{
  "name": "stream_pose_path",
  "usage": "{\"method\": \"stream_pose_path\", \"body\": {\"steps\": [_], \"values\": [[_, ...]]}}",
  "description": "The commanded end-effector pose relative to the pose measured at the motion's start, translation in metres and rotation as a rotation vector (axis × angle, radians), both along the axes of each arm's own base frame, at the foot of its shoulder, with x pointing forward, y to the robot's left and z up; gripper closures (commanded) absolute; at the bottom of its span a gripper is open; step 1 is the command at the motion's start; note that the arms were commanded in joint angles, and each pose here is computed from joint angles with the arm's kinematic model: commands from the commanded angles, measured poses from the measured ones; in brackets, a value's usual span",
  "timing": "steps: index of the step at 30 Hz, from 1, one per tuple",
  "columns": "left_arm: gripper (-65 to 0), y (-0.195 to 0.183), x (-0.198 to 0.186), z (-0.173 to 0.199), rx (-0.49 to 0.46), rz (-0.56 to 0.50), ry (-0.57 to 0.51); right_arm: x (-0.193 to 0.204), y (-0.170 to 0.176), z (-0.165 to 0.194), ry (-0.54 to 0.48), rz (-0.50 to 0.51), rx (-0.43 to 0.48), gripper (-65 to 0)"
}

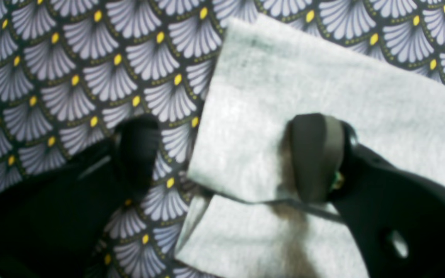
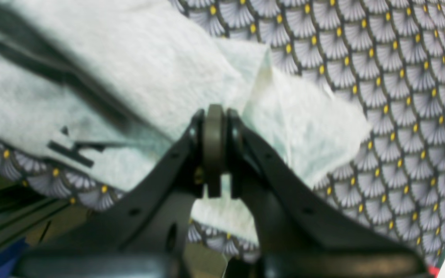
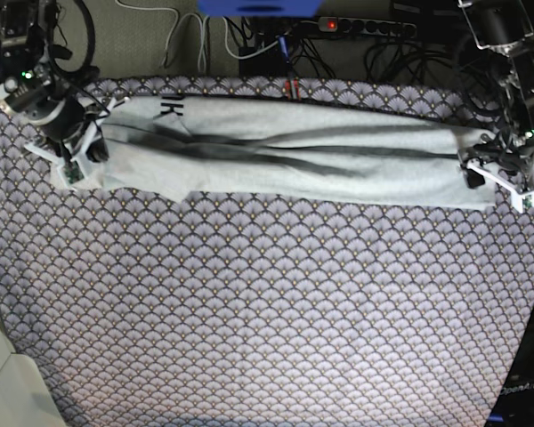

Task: Fold the T-shirt properly
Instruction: 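Fold the sleeve onto the shirt body with the right gripper, then grasp the strip's end with the left gripper and fold it toward the right gripper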

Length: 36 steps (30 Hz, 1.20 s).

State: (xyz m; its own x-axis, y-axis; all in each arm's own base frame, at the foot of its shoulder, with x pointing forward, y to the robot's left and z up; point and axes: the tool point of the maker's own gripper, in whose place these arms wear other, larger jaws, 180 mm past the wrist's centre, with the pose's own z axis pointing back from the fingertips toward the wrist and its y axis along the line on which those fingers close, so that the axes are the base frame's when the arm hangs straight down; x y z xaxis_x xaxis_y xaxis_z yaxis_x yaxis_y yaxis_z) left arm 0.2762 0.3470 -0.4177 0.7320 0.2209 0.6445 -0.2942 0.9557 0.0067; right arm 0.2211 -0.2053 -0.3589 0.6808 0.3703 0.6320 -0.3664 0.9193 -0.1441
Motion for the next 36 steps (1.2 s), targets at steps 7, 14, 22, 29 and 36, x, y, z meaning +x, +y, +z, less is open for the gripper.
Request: {"method": "stream_pose_path", "body": {"steps": [7,14,22,29,36], "values": [[-52.2,0.01,0.007,0.013,0.029,-0.003,-0.031,-0.012,0.008,-0.005,0.015,-0.007,0.031,0.0],[-52.2,0.01,0.006,0.013,0.029,-0.003,-0.029,-0.013,0.011,-0.01,0.028,-0.024,0.047,0.0],[-52.2,0.011,0.005,0.012,0.029,-0.003,-0.017,-0.02,0.002,-0.025,0.111,-0.051,0.025,0.0],[-52.2,0.006,-0.004,0.003,0.018,-0.006,0.006,-0.021,-0.002,-0.03,0.148,-0.062,0.012,-4.1],[-52.2,-0.021,-0.012,-0.009,-0.05,-0.106,0.015,-0.02,-0.001,-0.029,0.146,-0.056,0.011,-7.3]]}}
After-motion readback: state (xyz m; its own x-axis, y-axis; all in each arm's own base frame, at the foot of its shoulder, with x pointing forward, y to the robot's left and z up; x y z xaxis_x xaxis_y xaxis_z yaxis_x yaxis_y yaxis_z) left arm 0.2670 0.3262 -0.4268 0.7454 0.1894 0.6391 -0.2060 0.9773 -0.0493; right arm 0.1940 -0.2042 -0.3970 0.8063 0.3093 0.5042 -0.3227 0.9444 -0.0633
